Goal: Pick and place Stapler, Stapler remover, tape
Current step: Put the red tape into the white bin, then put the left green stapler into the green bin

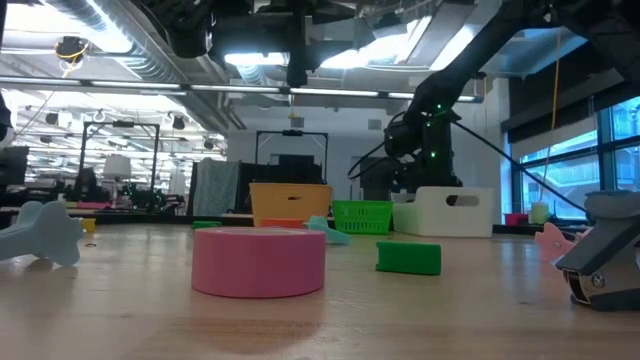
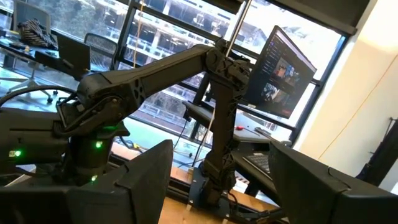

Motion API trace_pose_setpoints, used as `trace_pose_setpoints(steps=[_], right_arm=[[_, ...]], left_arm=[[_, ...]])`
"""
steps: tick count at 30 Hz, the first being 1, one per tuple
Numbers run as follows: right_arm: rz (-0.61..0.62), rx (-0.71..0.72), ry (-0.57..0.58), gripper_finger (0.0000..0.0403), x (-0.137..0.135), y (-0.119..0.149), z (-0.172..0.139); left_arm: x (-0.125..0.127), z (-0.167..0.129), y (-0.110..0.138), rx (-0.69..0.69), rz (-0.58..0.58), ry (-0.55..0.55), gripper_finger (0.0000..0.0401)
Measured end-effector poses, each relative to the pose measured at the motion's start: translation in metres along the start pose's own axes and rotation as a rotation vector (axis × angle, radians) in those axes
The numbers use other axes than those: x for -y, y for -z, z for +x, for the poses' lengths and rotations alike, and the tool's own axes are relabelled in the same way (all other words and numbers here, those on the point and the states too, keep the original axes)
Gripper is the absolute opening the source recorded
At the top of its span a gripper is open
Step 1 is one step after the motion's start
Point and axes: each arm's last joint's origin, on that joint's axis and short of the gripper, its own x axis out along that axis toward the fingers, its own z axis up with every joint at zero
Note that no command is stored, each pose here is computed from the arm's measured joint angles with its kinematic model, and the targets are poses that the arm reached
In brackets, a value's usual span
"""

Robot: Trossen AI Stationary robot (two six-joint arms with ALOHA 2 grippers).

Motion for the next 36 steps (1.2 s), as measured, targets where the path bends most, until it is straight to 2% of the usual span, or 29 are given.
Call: trace_pose_setpoints(steps=[5,11,18,23,27,32,36], right_arm=[[0.029,0.042,-0.021,0.0263,-0.001,0.003,-0.014],[0.061,0.302,0.013,0.0282,-0.015,0.016,-0.084],[0.026,0.586,-0.128,0.0275,-0.058,0.068,-0.173],[-0.044,0.692,-0.245,0.0274,-0.104,0.118,-0.215],[-0.074,0.763,-0.333,0.0274,-0.141,0.153,-0.231],[-0.046,0.789,-0.276,0.0274,-0.173,0.184,-0.223],[0.028,0.770,-0.200,0.0274,-0.185,0.194,-0.200]], left_arm=[[0.000,0.000,0.000,-0.003,0.001,0.006,0.0254],[0.002,0.000,0.001,-0.026,0.001,0.056,0.0254],[0.003,0.000,0.002,-0.051,0.038,0.108,0.0254],[0.003,-0.001,0.007,-0.127,0.020,0.162,0.0254],[0.002,-0.002,0.015,-0.231,-0.009,0.198,0.0254],[-0.003,-0.009,0.033,-0.447,-0.037,0.192,0.0254],[-0.007,-0.026,0.051,-0.688,-0.012,0.077,0.0254]])
